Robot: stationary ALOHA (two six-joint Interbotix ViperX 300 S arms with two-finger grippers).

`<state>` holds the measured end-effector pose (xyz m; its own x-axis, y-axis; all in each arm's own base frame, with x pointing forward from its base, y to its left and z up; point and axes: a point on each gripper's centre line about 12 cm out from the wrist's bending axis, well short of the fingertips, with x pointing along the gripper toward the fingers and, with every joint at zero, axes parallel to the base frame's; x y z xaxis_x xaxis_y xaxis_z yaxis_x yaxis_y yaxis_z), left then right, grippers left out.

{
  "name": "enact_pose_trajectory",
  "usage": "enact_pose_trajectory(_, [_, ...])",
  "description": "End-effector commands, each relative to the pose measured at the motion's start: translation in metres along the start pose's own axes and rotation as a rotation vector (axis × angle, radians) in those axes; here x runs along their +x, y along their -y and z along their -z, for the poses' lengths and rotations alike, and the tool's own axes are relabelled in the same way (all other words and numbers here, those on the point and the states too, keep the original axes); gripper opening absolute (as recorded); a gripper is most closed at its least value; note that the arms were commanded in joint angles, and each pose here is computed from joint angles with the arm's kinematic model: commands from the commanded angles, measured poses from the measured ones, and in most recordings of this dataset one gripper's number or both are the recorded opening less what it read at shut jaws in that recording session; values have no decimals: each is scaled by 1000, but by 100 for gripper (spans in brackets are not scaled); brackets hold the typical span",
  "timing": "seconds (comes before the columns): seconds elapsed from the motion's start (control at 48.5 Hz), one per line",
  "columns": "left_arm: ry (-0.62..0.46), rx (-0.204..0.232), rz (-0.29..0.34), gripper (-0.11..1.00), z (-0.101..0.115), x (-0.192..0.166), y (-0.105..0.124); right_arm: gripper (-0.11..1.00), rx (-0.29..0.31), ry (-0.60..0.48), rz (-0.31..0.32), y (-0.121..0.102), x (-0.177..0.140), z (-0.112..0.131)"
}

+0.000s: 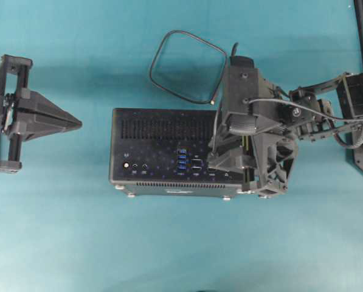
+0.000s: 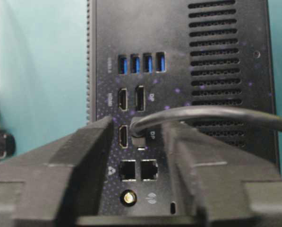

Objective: Insert the USB into the PC box with both arms.
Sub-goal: 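Close the right gripper on the black USB plug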

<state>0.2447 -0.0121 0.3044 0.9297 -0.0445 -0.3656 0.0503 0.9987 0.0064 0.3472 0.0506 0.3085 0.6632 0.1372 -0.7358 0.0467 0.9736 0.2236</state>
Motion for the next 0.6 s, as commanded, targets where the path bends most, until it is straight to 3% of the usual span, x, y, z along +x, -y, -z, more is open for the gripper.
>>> enact_pose_trajectory(0.0, [32, 3, -4, 0, -11, -3, -1, 44, 5, 32, -11, -4, -7, -8])
enact_pose_trajectory(0.392, [28, 2, -3, 0, -11, -2, -1, 39, 6, 9, -7, -3, -2, -5])
enact_pose_trajectory(0.578, [31, 3, -4, 0, -12, -3, -1, 25, 9, 6, -8, -4, -3, -5])
